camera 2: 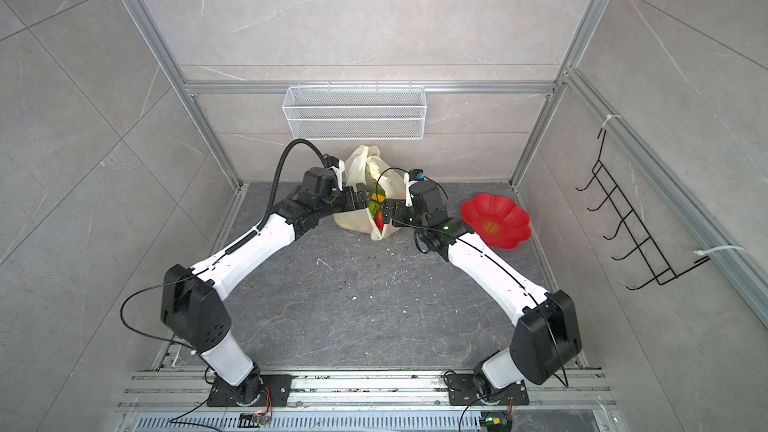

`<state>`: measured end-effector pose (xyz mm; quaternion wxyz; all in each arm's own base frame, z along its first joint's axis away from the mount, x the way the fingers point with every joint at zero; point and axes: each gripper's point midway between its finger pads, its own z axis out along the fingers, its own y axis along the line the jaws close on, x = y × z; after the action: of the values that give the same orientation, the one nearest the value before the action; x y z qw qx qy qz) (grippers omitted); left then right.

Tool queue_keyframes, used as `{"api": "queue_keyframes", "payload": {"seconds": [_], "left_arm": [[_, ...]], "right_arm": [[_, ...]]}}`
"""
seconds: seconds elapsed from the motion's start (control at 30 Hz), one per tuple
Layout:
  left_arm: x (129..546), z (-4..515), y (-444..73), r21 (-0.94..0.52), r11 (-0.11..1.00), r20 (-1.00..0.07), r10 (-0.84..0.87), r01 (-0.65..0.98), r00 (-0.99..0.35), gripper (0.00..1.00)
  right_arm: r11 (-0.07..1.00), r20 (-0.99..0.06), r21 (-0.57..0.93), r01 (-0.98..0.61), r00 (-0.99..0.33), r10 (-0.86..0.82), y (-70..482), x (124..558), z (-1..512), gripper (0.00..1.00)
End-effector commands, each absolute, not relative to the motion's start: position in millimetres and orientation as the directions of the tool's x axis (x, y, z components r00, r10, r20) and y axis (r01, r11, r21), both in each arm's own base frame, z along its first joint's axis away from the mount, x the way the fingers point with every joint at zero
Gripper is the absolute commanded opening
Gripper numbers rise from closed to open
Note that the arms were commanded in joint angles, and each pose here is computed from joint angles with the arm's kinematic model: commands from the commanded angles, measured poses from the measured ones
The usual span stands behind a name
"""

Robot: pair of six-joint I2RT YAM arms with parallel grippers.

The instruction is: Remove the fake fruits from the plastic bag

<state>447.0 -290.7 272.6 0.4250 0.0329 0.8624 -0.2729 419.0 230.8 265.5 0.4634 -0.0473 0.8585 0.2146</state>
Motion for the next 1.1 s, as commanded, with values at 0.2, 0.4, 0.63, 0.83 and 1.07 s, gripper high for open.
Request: {"api": "queue_keyframes", "payload": {"seconds": [0.2, 0.4, 0.63, 0.83, 1.07], "left_arm": [[506, 247, -250, -0.36, 0.933, -0.717, -0.27, 0.009, -0.642, 0.8], [523, 216, -218, -0.535, 0.842, -0.594, -0.432, -0.068, -0.679, 0.47], [515, 202, -171, -0.645, 0.753, -0.497, -0.543, -0.131, -0.677, 0.17], [482, 204, -108, -0.658, 0.727, -0.497, -0.615, -0.196, -0.612, 0.11], [409, 193, -31, -0.695, 0.615, -0.437, -0.773, -0.373, -0.459, 0.09]], "right_arm": [[0.943, -0.791, 0.279, -0.184, -0.601, 0.117, 244, 480, 255, 0.82], [0.927, -0.752, 0.335, -0.167, -0.641, 0.156, 254, 501, 234, 0.38], [0.899, -0.713, 0.386, -0.206, -0.685, 0.149, 277, 501, 218, 0.07], [0.841, -0.67, 0.47, -0.269, -0.729, 0.141, 332, 488, 209, 0.0], [0.747, -0.631, 0.582, -0.323, -0.758, 0.164, 380, 466, 217, 0.0]]}}
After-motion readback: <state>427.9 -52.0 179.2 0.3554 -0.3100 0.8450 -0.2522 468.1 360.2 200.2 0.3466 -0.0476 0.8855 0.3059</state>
